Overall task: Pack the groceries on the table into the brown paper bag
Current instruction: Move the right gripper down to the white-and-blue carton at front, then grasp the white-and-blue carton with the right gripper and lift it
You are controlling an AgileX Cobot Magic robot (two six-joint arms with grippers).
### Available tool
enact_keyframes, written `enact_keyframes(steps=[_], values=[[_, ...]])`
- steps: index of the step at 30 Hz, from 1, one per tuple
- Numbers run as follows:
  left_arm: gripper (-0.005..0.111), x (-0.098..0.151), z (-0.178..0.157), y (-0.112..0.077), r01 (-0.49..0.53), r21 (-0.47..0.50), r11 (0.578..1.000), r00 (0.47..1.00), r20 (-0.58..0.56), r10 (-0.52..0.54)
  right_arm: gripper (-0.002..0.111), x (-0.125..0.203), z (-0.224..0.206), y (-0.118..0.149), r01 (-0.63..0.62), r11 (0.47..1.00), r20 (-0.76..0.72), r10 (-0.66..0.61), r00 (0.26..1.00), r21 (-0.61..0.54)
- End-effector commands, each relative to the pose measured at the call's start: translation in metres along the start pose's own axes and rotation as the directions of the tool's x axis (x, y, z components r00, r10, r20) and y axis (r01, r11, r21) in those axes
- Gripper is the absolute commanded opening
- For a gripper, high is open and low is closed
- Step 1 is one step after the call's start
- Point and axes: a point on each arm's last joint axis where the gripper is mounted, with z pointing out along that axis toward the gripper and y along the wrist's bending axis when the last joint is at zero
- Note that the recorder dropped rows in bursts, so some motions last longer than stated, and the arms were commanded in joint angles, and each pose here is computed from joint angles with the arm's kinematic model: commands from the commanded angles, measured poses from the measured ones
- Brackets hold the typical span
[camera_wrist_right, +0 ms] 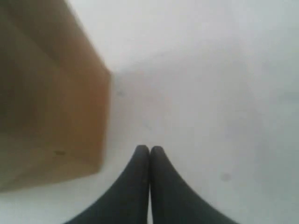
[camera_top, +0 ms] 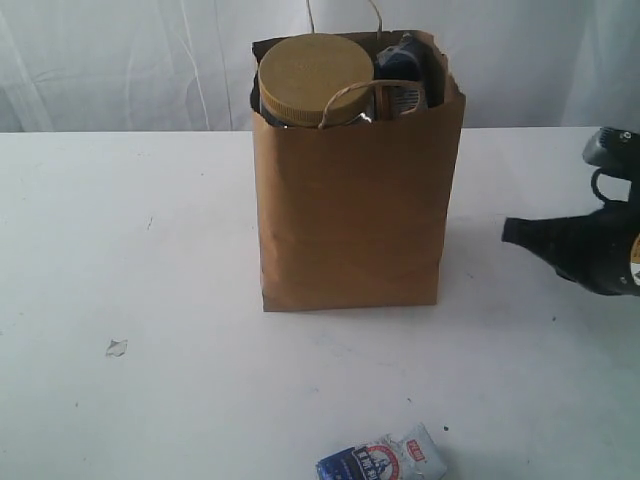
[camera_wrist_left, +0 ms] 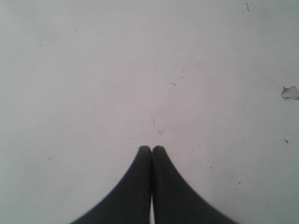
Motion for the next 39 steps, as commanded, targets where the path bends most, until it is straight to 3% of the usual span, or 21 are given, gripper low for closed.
enact_keyframes(steps=[1,5,8,10,13,16,18,23,27,30,32,37,39], values=[[0.0,0.0,0.0,0.0,-0.003,0.002,1.0,1.0,0.006,0.003,0.0,-0.007,-0.004,-0.024,0.147,0.945,-0.127,-0.114,0.985,0.293],[0.0,0.0,0.0,0.0,-0.003,0.002,1.0,1.0,0.006,0.003,0.0,-0.003,-0.004,-0.035,0.462,0.827,-0.391,-0.329,0.859,0.319],[0.0,0.0,0.0,0.0,-0.003,0.002,1.0,1.0,0.006,0.003,0.0,0.009,-0.008,-0.032,0.607,0.787,-0.641,-0.408,0.65,0.114],[0.0,0.0,0.0,0.0,-0.003,0.002,1.0,1.0,0.006,0.003,0.0,0.012,-0.013,-0.022,0.593,0.804,-0.693,-0.447,0.566,-0.034],[0.0,0.0,0.0,0.0,-0.003,0.002,1.0,1.0,0.006,0.003,0.0,0.008,-0.019,-0.001,0.517,0.836,-0.668,-0.493,0.557,-0.186],[0.0,0.0,0.0,0.0,-0.003,0.002,1.0,1.0,0.006,0.003,0.0,0.007,-0.026,0.029,0.505,0.767,-0.602,-0.632,0.488,-0.396],[0.0,0.0,0.0,0.0,-0.003,0.002,1.0,1.0,0.006,0.003,0.0,0.013,-0.03,0.05,0.514,0.681,-0.534,-0.73,0.425,-0.522],[0.0,0.0,0.0,0.0,-0.003,0.002,1.0,1.0,0.006,0.003,0.0,0.037,-0.041,0.094,0.566,0.378,-0.318,-0.925,0.207,-0.732],[0.0,0.0,0.0,0.0,-0.003,0.002,1.0,1.0,0.006,0.003,0.0,0.057,-0.053,0.12,0.585,0.004,-0.02,-1.0,-0.021,-0.811],[0.0,0.0,0.0,0.0,-0.003,0.002,1.0,1.0,0.006,0.003,0.006,0.067,-0.061,0.132,0.559,-0.174,0.125,-0.984,-0.124,-0.811],[0.0,0.0,0.0,0.0,-0.003,0.002,1.0,1.0,0.006,0.003,0.015,0.072,-0.064,0.136,0.549,-0.205,0.151,-0.978,-0.143,-0.81],[0.0,0.0,0.0,0.0,-0.005,0.002,1.0,1.0,0.006,0.005,0.061,0.078,-0.067,0.146,0.567,-0.251,0.2,-0.968,-0.151,-0.785],[0.0,0.0,0.0,0.0,-0.005,0.002,1.0,1.0,0.006,0.005,0.072,0.076,-0.064,0.151,0.608,-0.255,0.221,-0.966,-0.133,-0.752]])
